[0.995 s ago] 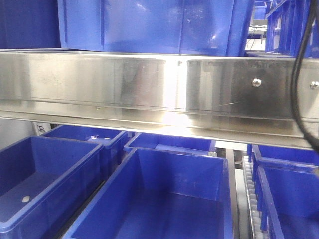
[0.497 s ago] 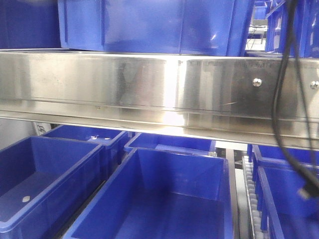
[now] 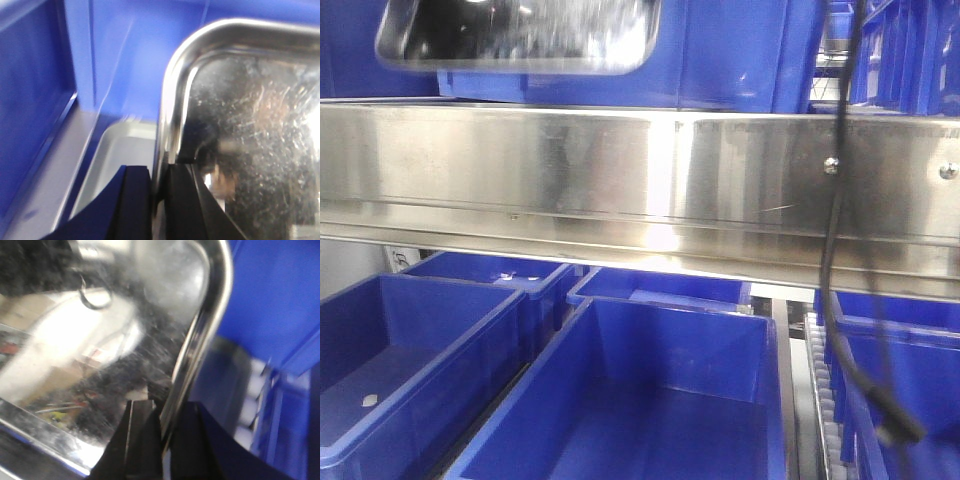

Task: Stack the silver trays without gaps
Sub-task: 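Lower the held tray onto the shelf tray with both grippers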

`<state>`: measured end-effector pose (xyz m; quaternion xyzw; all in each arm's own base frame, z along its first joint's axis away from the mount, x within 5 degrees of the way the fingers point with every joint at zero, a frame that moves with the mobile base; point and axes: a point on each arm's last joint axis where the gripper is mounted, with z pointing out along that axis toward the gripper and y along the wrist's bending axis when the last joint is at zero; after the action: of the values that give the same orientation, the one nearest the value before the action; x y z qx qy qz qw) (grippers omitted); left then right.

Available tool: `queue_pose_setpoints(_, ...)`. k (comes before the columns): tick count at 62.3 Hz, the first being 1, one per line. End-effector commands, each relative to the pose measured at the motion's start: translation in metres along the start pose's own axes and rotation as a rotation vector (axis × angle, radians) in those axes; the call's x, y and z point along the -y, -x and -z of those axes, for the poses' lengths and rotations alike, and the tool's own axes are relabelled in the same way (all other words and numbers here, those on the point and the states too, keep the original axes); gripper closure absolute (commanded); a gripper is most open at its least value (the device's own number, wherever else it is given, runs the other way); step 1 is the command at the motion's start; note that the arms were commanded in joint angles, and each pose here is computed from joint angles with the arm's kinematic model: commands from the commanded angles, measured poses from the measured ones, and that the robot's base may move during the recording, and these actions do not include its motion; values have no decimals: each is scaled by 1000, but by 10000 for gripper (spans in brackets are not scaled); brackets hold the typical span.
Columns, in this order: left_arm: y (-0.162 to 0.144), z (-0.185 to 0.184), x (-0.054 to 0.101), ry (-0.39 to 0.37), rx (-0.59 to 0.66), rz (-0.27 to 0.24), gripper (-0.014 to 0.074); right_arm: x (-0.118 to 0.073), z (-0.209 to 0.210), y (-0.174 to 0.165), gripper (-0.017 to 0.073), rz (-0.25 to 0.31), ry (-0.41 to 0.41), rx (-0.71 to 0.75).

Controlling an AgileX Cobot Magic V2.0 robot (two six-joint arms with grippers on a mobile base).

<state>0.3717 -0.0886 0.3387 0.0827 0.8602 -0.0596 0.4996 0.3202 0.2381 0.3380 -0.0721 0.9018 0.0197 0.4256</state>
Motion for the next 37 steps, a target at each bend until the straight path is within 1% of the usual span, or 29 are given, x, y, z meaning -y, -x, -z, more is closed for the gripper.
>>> queue_pose_setpoints(1,8,4,10,-33,42,31,609,-16,-2,3,637,42,113,75)
queue_pose_setpoints(4,8,4,10,-33,42,31,603,-15,-3,5,637,39,117,81)
queue_pose_setpoints(8,8,4,10,-32,37,29,564,-14,-4,7,637,35,127,95)
queue_pose_setpoints(10,8,4,10,-32,35,29,533,-14,-4,7,637,34,131,100)
queue_pose_setpoints(18,6,4,10,-29,9,28,360,-15,-4,8,637,33,141,108)
queue_pose_setpoints(23,4,4,10,-28,-6,28,293,-15,-4,8,635,33,144,111)
queue_pose_setpoints(26,4,4,9,-27,-12,28,273,-14,-4,9,635,32,146,115)
queue_pose_setpoints(32,3,4,9,-27,-20,28,274,-12,-5,10,629,28,143,116)
queue_pose_setpoints(34,3,4,9,-26,-22,28,274,-12,-5,10,613,28,141,115)
queue_pose_setpoints(36,2,4,9,-26,-30,28,275,-12,-5,10,579,28,139,113)
queue_pose_setpoints(37,2,5,9,-26,-32,28,275,-11,-5,9,545,28,135,110)
